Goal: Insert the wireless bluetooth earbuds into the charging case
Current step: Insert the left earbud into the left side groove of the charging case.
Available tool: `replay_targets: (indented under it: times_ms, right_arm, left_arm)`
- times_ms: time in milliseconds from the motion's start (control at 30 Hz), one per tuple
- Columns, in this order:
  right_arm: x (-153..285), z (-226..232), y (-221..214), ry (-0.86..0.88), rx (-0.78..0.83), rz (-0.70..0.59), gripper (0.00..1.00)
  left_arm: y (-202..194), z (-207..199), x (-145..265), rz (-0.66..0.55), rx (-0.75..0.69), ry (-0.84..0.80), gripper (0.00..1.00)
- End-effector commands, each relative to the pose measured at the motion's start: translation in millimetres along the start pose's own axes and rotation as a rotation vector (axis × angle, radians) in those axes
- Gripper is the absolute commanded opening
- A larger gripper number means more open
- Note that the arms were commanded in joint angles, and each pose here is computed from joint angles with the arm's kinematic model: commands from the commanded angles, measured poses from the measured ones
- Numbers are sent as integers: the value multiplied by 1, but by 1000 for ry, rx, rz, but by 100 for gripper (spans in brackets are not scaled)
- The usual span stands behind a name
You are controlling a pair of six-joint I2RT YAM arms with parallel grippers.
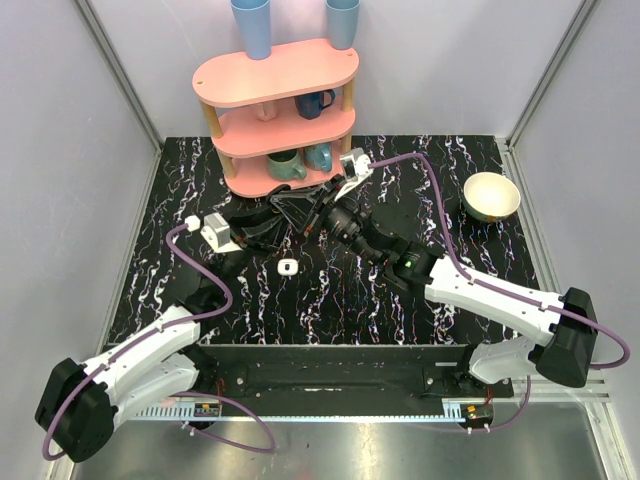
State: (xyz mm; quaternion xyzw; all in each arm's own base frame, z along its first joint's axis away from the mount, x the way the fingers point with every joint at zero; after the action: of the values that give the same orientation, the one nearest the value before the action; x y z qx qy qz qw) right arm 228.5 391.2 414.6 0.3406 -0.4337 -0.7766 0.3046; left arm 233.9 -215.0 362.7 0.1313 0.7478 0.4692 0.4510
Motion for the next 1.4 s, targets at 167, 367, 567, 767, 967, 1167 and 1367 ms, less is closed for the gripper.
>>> replay_targets:
  times_ms: [167, 367, 567, 767, 967, 1167, 1367]
  right_arm:
    - [3, -6, 9, -47, 33, -53, 10]
    - [3, -6, 6, -43, 28, -42, 10]
    - [5, -9, 2, -56, 31, -23, 10]
    - [3, -13, -3, -88, 45, 31, 11]
    - [1, -12, -12, -98, 46, 104, 12]
    - [3, -16, -12, -130, 51, 138, 13]
    - [1, -15, -19, -128, 60, 180, 19]
  left_arm:
    - [24, -5, -2, -92, -28, -8, 0]
    - [27, -6, 1, -108, -34, -13, 0]
    - [30, -5, 3, -128, -39, -6, 0]
    - [31, -7, 4, -123, -59, -17, 0]
    - [29, -12, 5, -108, -103, -53, 0]
    - [27, -10, 6, -97, -154, -49, 0]
    - [28, -10, 4, -86, -163, -52, 0]
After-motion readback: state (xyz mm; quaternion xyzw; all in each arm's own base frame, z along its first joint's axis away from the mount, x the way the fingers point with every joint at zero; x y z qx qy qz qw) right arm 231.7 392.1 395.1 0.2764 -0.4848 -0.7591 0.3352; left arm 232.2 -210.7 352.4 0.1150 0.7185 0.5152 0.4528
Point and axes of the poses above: each gripper's point midway between its finger pads, its own x axis back along the fingers, its own z axis along the line the jaws close on, y = z × x, the point moved 1 cm from there along x, back along the fingers, and after that the axes turned 5 degrees about x, right-handed, at the moved point
